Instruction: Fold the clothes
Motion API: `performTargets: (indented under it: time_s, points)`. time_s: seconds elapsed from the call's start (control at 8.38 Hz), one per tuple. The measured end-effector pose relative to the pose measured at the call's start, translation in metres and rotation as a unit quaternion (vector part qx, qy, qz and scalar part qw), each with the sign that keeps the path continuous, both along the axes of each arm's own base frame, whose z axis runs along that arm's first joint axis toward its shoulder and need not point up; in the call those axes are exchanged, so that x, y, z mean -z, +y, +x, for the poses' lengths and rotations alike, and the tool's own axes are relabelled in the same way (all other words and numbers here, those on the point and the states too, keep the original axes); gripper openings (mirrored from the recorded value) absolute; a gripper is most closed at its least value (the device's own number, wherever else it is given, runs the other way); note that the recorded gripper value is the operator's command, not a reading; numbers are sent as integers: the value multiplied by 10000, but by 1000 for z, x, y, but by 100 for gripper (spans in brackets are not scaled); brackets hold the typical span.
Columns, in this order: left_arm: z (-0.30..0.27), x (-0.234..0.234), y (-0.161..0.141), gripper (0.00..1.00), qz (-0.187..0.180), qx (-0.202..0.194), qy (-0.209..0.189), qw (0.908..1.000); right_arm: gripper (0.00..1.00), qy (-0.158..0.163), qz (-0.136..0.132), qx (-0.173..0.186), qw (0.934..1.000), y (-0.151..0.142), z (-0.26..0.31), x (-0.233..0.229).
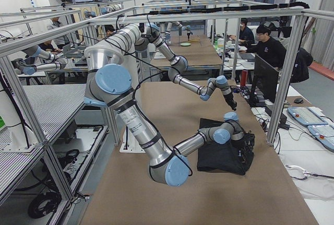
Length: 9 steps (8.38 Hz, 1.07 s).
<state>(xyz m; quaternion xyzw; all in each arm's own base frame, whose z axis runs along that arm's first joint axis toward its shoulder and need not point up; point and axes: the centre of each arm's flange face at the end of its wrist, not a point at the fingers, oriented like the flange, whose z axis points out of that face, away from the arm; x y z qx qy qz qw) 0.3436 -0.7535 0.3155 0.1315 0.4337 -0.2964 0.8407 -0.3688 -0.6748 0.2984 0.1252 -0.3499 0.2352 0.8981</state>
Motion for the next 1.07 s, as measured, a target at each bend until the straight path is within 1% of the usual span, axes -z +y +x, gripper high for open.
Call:
performTargets:
  time_s: [0.12,0.24,0.36,0.48,0.6,0.84,0.95,1.07]
  points:
    - [-4,2,-2,63,10,25,14,10000,73,-220,-26,31,9998,30,4,-5]
    - [-10,3,-4,63,15,62,18,10000,74,-416,-39,134,9990,69,2,-11]
    - [-16,3,-6,63,21,102,17,9999,74,-630,-140,203,9977,113,-8,-15]
    - [-19,5,-8,63,37,125,22,9999,73,-839,-365,156,9957,149,-21,-22]
    - [-20,7,-9,63,57,144,25,9999,72,-1026,-548,69,9932,178,-35,-33]
    - [-22,10,-9,63,86,175,20,9998,69,-1204,-688,-165,9902,225,-70,-56]
    - [-23,14,-9,64,115,184,32,9998,63,-1250,-768,-299,9887,238,-78,-63]
    - [-23,16,-8,64,137,188,40,9997,55,-1246,-843,-398,9878,245,-81,-72]
